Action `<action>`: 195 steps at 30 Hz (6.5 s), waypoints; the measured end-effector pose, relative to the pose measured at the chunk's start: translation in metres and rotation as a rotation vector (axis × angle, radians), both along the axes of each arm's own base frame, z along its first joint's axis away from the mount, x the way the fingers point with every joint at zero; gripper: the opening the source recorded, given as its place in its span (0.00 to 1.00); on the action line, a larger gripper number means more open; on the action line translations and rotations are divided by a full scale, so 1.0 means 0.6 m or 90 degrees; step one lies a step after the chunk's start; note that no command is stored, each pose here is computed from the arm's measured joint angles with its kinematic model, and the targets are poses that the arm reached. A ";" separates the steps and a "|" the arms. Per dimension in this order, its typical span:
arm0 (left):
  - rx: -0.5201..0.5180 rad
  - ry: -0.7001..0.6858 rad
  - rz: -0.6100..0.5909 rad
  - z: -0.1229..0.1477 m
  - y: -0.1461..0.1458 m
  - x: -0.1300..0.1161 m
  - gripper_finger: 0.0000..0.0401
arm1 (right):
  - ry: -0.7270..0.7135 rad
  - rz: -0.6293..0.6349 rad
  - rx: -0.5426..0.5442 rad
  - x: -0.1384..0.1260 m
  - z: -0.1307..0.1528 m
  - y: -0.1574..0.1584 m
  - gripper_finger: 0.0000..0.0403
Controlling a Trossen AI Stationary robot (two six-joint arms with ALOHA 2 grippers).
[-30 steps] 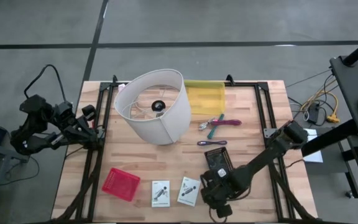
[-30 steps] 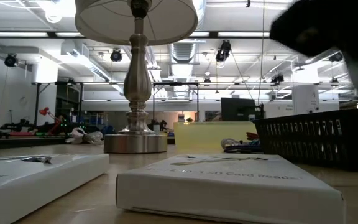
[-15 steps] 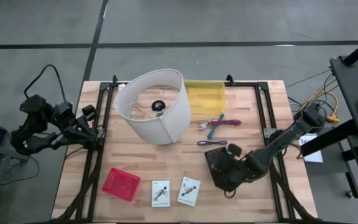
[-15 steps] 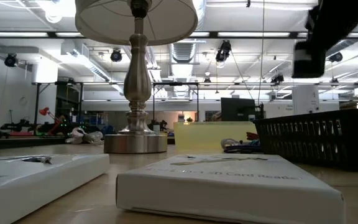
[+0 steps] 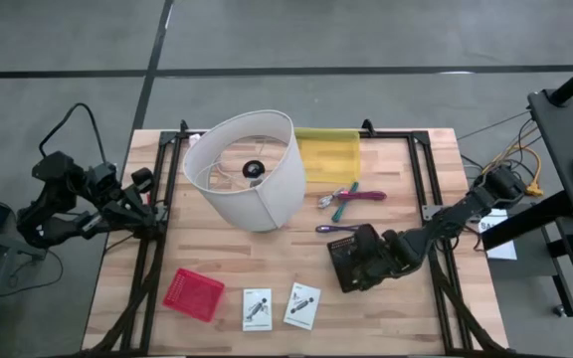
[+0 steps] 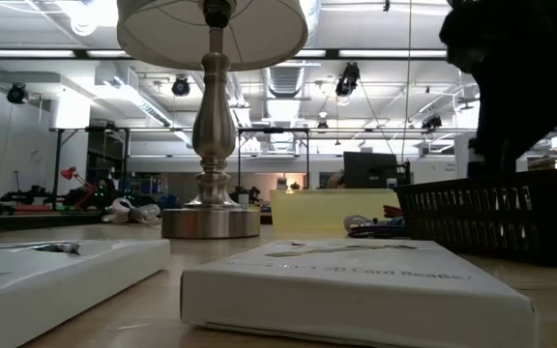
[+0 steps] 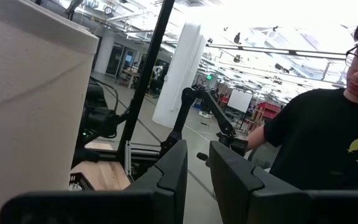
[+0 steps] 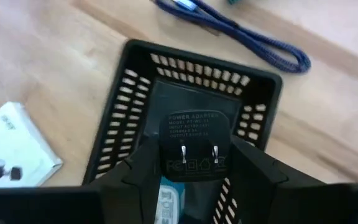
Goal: Pick and place items into bin
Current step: Put the black adapter into the black bin, then put the red cable into the yellow bin, then put the blue cable into the yellow bin
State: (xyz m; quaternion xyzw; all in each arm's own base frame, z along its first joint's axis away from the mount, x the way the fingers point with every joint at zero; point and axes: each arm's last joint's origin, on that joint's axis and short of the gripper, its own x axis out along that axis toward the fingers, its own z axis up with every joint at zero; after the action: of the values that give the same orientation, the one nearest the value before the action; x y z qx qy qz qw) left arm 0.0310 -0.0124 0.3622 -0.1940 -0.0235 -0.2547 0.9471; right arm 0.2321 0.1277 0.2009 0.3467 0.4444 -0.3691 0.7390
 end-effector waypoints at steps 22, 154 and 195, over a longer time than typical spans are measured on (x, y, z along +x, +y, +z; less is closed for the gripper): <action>0.000 0.000 0.000 0.000 0.000 0.000 0.13 | -0.013 0.033 0.017 0.010 0.008 0.001 0.49; 0.022 -0.036 0.141 0.004 0.009 0.003 0.13 | -0.215 -0.170 0.083 -0.019 0.024 -0.576 0.17; 0.022 -0.037 0.148 0.004 0.010 0.003 0.13 | 0.028 0.924 -0.139 0.070 -0.006 -0.357 0.40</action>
State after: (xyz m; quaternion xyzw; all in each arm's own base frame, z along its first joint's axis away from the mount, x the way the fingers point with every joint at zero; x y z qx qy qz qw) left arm 0.0331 -0.0065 0.3645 -0.1664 -0.0685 -0.1493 0.9723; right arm 0.2739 -0.0865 0.1971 -0.1179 0.5373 0.1644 0.8188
